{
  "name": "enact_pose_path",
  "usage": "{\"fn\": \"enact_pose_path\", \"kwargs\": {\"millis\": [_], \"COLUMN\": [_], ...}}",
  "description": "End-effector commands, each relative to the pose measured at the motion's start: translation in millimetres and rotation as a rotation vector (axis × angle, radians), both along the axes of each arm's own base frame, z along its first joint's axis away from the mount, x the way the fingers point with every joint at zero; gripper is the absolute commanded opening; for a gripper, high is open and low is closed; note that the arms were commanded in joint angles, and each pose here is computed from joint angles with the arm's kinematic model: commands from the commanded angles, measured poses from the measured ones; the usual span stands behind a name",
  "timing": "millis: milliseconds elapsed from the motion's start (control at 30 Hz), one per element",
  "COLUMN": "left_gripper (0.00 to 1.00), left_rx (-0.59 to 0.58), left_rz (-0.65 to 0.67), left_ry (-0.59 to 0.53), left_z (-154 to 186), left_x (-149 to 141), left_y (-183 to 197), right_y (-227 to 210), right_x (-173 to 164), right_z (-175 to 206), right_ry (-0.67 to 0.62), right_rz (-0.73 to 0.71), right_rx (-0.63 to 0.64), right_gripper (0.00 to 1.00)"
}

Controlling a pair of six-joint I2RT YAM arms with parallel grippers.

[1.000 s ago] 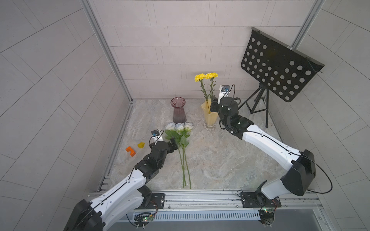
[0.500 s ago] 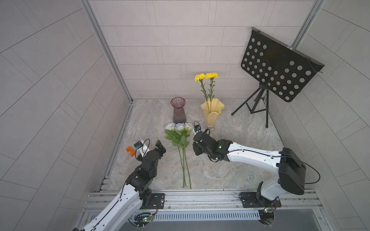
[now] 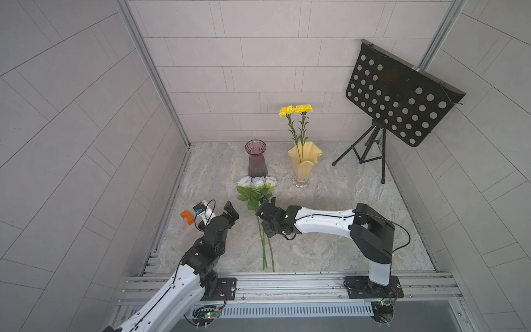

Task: Arrange the flowers in different vases according to their colors
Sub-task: Pick up the flower at the center of the board.

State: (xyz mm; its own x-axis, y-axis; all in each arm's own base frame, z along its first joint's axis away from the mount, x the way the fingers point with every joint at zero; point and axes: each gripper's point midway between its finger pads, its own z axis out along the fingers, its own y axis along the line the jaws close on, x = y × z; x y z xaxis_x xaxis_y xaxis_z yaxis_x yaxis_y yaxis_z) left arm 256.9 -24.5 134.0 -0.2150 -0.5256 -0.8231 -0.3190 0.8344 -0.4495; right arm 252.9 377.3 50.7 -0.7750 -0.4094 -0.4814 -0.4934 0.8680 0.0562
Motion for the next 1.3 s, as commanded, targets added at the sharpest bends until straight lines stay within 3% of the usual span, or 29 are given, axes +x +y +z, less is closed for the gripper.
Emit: {"fn": "enact_pose_path", "kwargs": {"millis": [0, 800, 1033, 1267], "left_gripper": [1.0, 1.0, 1.0, 1.0], "left_rx": [-0.001, -0.008, -0.007, -0.007], "left_rz": [-0.004, -0.024, -0.036, -0.073], "left_ry": [-0.014, -0.022, -0.019, -0.014], "left_z": [3, 5, 4, 5], "left_x": [2, 3, 3, 6], "left_y": [0, -4, -6, -13], "right_y": [0, -6, -12, -21], "right_x": [1, 24, 26, 28], "right_z": [-5, -42, -42, -15], "right_ry": [0.004, 0.008, 0.019, -0.024], "right_rz": [-0.003, -0.056, -0.074, -0.089], "right_rx": [-0.036, -0.14, -0.143, -0.136], "right_gripper": [0.35, 0.34, 0.15, 0.0]}}
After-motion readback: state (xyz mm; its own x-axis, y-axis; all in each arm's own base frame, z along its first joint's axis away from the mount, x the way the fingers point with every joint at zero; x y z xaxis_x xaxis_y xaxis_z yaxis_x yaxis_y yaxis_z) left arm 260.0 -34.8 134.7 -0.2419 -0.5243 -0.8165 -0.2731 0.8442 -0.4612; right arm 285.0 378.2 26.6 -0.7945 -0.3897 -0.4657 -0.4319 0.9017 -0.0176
